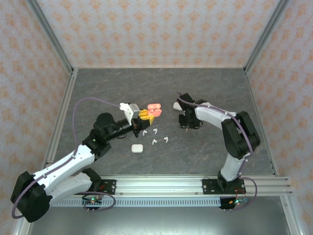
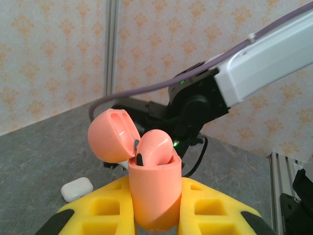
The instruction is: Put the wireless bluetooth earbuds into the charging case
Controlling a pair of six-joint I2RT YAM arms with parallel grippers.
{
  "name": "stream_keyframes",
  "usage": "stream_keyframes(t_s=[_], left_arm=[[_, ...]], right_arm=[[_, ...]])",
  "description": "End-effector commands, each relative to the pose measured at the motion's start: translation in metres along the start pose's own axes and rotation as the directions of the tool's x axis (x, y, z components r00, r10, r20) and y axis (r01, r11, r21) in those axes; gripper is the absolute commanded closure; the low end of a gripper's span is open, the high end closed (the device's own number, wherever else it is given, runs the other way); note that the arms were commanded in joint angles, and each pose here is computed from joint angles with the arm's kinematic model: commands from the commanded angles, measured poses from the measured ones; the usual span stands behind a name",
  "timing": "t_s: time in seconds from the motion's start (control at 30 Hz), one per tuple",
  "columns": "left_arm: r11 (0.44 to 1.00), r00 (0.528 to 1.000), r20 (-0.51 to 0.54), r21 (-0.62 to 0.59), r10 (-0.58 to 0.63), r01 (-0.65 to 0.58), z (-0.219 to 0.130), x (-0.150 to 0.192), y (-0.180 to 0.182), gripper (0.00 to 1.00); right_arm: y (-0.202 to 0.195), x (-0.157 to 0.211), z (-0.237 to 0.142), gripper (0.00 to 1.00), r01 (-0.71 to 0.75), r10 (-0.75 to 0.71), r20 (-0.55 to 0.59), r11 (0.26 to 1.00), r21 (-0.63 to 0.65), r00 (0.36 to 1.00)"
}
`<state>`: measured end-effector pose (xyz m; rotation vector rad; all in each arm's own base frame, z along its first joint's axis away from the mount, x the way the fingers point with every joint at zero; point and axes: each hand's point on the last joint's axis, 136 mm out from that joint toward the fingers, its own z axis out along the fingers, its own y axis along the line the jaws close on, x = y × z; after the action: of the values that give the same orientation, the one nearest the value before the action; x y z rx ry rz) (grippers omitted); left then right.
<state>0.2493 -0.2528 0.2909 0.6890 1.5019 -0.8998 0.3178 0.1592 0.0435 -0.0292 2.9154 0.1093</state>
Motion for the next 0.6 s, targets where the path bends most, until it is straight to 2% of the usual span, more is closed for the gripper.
stream_keyframes(t_s=[0.0,0.13,0.3,0.43,0.57], left_arm=[[1.0,0.996,0.088,0.002,0.016,-0.016,0.003,-0.032,-0.003,1.0],[1.0,0.993,0.117,0.006,-0.008,0.008,0.007,-0.039,-0.002,1.0],[0.999,0.985,0.164,0.008,-0.044,0.043,0.014,-0.051,0.002,1.0],[0.998,0.979,0.193,0.006,-0.063,0.063,0.019,-0.061,0.005,1.0],[0.997,0.972,0.223,0.007,-0.076,0.076,0.024,-0.071,0.008,1.0]], right_arm=[[0.004,-0.016,-0.039,0.76,0.027,-0.021,0.129,0.999,-0.046,0.991],[0.019,-0.033,-0.089,0.77,0.062,-0.013,0.291,0.985,-0.162,0.957],[0.042,-0.054,-0.175,0.77,0.159,0.048,0.537,0.93,-0.333,0.842],[0.065,-0.06,-0.242,0.77,0.3,0.091,0.678,0.848,-0.437,0.729],[0.089,-0.057,-0.299,0.76,0.448,0.137,0.757,0.734,-0.511,0.638]])
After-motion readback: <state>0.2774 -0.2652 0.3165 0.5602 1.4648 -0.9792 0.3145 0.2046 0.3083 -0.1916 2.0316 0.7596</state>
